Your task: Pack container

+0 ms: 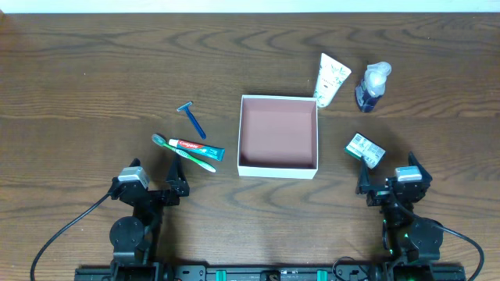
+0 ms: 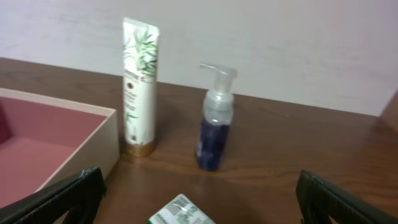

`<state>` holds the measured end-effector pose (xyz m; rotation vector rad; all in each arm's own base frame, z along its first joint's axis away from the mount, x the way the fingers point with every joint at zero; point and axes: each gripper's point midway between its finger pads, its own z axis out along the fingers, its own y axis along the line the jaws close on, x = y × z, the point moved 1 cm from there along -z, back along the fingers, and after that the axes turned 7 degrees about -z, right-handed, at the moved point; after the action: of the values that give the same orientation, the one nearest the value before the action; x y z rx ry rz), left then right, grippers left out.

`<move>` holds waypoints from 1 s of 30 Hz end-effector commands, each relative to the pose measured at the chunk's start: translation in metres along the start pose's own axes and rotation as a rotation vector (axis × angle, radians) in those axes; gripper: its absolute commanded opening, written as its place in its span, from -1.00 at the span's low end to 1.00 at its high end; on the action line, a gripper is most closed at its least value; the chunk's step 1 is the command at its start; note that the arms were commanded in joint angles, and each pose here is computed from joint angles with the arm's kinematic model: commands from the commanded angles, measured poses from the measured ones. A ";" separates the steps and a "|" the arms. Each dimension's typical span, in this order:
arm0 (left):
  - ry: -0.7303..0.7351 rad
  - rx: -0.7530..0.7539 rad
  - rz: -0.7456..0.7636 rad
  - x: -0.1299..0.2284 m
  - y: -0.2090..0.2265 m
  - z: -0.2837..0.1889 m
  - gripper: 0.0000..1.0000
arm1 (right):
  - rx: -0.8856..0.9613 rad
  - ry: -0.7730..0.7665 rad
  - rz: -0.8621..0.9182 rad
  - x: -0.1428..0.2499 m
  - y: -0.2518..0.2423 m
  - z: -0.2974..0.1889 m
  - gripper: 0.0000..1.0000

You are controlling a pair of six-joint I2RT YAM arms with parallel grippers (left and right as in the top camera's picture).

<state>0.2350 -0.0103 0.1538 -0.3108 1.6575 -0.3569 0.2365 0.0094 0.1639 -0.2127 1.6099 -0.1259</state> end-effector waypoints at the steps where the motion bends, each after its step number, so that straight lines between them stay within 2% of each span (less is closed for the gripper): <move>1: 0.046 -0.008 0.014 0.013 0.004 0.001 0.96 | 0.044 -0.009 -0.021 -0.002 -0.007 0.000 0.98; 5: 0.046 -0.008 0.014 0.013 0.004 0.001 0.96 | 0.028 -0.030 -0.010 -0.006 -0.004 0.000 0.98; 11: 0.046 -0.008 0.014 0.013 0.004 0.001 0.96 | -0.194 -0.092 0.029 -0.018 0.031 -0.004 0.98; 15: 0.046 -0.008 0.014 0.013 0.004 0.001 0.96 | -0.230 -0.096 0.094 -0.031 0.034 -0.008 0.99; 23: 0.046 -0.008 0.014 0.013 0.004 0.001 0.96 | -0.377 -0.049 0.085 -0.110 0.038 -0.014 0.99; 27: 0.046 -0.008 0.014 0.013 0.004 0.001 0.96 | -0.505 0.059 0.115 -0.155 0.044 0.002 0.99; 30: 0.046 -0.008 0.014 0.013 0.004 0.001 0.96 | -0.597 0.199 0.164 -0.179 0.049 0.021 0.99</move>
<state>0.2349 -0.0104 0.1540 -0.3103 1.6571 -0.3567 0.2502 0.0777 0.3036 -0.4592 1.7935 0.3546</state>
